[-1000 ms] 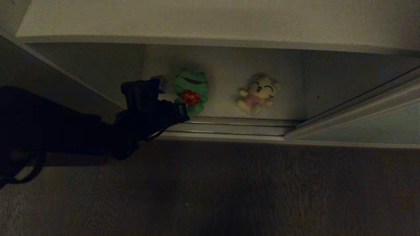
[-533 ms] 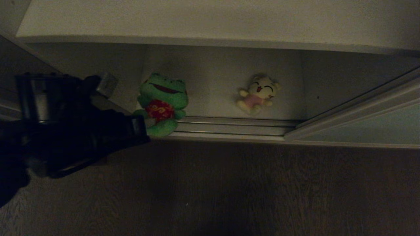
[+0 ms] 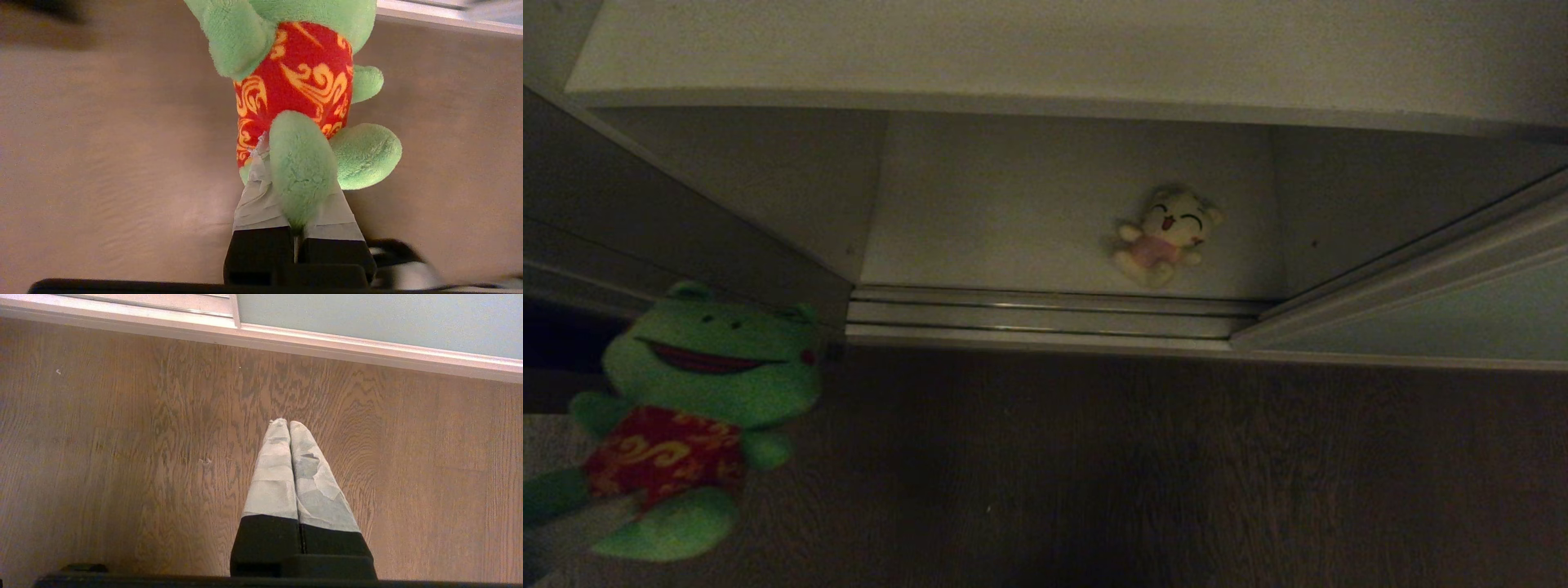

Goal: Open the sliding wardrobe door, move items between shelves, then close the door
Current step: Place the green doll on the higher shelf

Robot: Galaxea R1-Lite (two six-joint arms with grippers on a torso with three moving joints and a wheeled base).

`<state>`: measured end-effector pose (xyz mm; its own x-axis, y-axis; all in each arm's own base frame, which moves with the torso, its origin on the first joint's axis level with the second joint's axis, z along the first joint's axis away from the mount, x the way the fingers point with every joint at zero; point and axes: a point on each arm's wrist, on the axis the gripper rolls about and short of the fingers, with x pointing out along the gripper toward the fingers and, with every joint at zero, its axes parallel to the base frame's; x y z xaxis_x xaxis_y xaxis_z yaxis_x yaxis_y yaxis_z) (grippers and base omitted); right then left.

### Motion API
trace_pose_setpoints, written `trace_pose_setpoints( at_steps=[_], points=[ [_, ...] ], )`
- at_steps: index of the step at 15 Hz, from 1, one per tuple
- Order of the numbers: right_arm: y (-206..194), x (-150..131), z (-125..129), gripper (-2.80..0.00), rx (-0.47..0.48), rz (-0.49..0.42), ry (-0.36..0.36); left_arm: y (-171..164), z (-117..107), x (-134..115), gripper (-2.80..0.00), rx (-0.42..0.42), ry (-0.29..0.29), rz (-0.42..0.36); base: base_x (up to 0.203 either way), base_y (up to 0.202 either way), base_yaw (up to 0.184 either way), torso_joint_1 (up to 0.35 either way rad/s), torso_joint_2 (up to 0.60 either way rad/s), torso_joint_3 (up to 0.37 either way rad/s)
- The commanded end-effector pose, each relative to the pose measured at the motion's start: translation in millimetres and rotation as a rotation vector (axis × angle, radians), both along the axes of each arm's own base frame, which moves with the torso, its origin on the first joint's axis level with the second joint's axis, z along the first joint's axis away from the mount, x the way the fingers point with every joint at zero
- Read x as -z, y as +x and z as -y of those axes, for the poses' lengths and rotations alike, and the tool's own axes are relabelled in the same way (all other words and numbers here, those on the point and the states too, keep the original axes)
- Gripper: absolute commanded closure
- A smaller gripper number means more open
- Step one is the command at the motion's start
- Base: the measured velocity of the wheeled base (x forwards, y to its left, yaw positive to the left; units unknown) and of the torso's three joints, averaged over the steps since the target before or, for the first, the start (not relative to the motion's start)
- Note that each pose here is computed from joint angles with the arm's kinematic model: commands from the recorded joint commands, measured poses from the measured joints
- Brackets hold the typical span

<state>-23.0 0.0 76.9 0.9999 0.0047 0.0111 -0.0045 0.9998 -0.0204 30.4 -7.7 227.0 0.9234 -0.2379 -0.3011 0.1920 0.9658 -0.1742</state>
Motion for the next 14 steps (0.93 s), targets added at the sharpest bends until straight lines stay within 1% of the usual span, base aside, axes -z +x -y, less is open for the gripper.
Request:
trace_pose_setpoints(
  at_steps=[1,2,3,4,5,6,7,9,10,11,13,14],
  points=[
    [0,0,0,0.00,0.000,0.001,-0.001,-54,-11,20,0.00,-0.096,0.016,0.157,0.000,0.000,0.000,0.000,0.00,0.000],
    [0,0,0,0.00,0.000,0.001,-0.001,-64,-11,37,0.00,-0.133,0.058,0.180,0.000,0.000,0.000,0.000,0.00,0.000],
    [0,0,0,0.00,-0.001,0.001,-0.001,-68,-10,58,0.00,-0.150,0.099,0.186,0.000,0.000,0.000,0.000,0.00,0.000],
    [0,0,0,0.00,0.000,0.001,0.000,-71,-9,79,0.00,-0.166,0.136,0.209,0.000,0.000,0.000,0.000,0.00,0.000],
    [0,0,0,0.00,0.000,0.001,-0.001,-74,-9,97,0.00,-0.177,0.169,0.241,0.000,0.000,0.000,0.000,0.00,0.000],
    [0,0,0,0.00,0.000,0.001,-0.001,-73,-8,115,0.00,-0.184,0.194,0.258,0.000,0.000,0.000,0.000,0.00,0.000],
    [0,0,0,0.00,0.000,0.001,0.000,-68,-8,132,0.00,-0.194,0.211,0.254,0.000,0.000,0.000,0.000,0.00,0.000],
    [0,0,0,0.00,0.000,0.001,-0.001,-58,-8,143,0.00,-0.216,0.211,0.327,0.000,0.000,0.000,0.000,0.00,0.000],
    [0,0,0,0.00,0.000,0.001,0.000,-54,-8,150,0.00,-0.209,0.220,0.330,0.000,0.000,0.000,0.000,0.00,0.000],
    [0,0,0,0.00,-0.001,0.001,-0.001,-53,-7,152,0.00,-0.173,0.216,0.335,0.000,0.000,0.000,0.000,0.00,0.000],
    [0,0,0,0.00,0.000,0.001,-0.001,-53,-7,151,0.00,-0.170,0.213,0.337,0.000,0.000,0.000,0.000,0.00,0.000],
    [0,0,0,0.00,0.000,0.001,-0.001,-53,-7,151,0.00,-0.176,0.197,0.338,0.000,0.000,0.000,0.000,0.00,0.000]
  ],
)
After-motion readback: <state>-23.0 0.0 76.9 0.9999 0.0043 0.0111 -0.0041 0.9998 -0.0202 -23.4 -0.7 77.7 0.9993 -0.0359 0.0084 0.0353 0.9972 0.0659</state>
